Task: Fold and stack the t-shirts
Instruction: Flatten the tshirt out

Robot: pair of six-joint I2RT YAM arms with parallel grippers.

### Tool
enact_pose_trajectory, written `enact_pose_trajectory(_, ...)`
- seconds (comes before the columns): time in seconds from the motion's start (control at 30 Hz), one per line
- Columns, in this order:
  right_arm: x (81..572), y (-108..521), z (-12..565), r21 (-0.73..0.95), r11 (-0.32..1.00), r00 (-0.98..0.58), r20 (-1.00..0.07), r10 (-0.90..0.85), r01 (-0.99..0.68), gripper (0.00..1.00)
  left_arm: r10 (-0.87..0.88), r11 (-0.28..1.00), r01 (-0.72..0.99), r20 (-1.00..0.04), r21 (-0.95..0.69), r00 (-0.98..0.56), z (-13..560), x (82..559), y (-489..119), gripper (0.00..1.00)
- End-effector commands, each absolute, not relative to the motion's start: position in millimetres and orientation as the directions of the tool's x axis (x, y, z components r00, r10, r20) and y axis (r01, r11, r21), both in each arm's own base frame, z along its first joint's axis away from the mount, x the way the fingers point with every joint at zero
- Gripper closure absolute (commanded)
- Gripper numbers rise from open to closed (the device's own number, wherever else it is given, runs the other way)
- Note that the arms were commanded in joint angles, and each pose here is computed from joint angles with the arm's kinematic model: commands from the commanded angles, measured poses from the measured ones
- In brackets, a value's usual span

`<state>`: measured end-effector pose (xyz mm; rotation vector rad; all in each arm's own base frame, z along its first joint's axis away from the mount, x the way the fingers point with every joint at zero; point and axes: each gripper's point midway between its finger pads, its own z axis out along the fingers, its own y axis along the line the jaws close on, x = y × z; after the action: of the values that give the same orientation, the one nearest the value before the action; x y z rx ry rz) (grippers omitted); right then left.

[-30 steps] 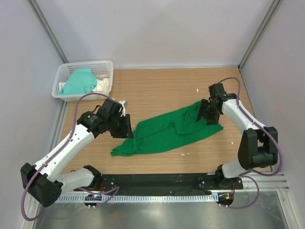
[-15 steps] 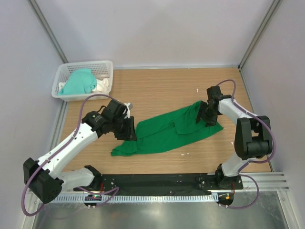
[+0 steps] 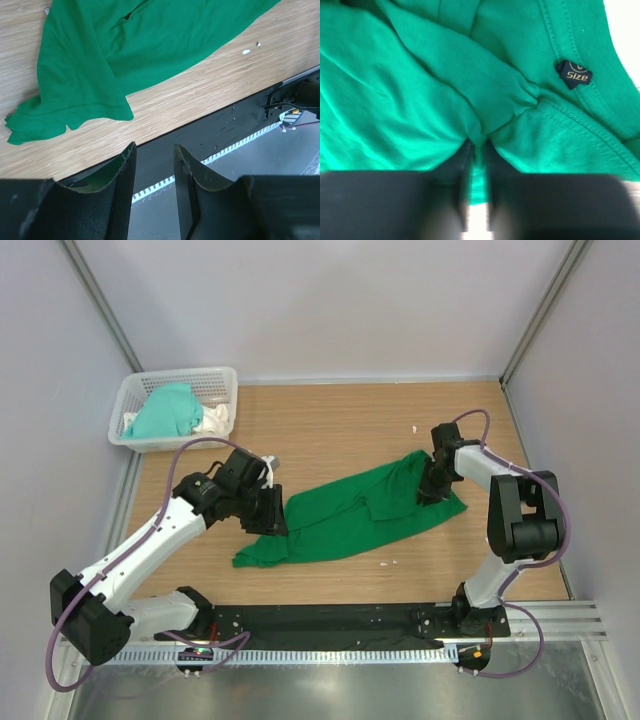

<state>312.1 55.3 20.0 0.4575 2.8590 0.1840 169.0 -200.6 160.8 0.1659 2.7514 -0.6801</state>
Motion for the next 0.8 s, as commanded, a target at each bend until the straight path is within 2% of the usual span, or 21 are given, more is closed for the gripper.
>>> enact_pose_trajectory(0.0,336.5,56.9,35.8,0.196,0.938,-0.897,-0.288,0.335,0.287,0.86,0.059,0.864,0.218,-0.339,-0.454,-0.939,171.5,171.3,-206.5,0.63)
enact_pose_trajectory(0.07,346.3,56.4,57.2,0.204,0.935,-0.883,-0.321,0.343,0.290,0.99,0.060,0.874,0.219,-0.351,-0.435,-0.935,173.5,173.7,-203.5,0.63)
enact_pose_trajectory(0.27,370.4,67.2,137.4,0.293,0.916,-0.816,-0.433,0.383,0.274,0.99,0.056,0.895,0.227,-0.409,-0.383,-0.911,183.1,181.4,-193.1,0.59)
enact_pose_trajectory(0.43,390.0,87.6,177.8,0.405,0.884,-0.785,-0.458,0.418,0.234,0.99,0.053,0.883,0.245,-0.434,-0.400,-0.899,190.5,179.5,-193.4,0.54)
enact_pose_trajectory(0.5,398.4,95.4,200.2,0.447,0.871,-0.770,-0.476,0.425,0.204,0.95,0.056,0.881,0.252,-0.441,-0.400,-0.896,192.3,177.1,-191.4,0.54)
enact_pose_trajectory(0.63,408.6,106.5,249.4,0.519,0.842,-0.714,-0.534,0.453,0.146,0.99,0.041,0.879,0.255,-0.470,-0.403,-0.882,197.1,171.6,-184.5,0.54)
enact_pose_trajectory(0.7,412.0,114.5,306.6,0.578,0.814,-0.642,-0.605,0.470,0.051,0.99,0.029,0.879,0.251,-0.479,-0.407,-0.877,198.2,167.2,-180.3,0.54)
enact_pose_trajectory(0.77,412.3,127.3,393.2,0.658,0.744,-0.505,-0.684,0.527,-0.115,0.99,0.013,0.878,0.240,-0.482,-0.413,-0.876,199.2,164.0,-177.5,0.54)
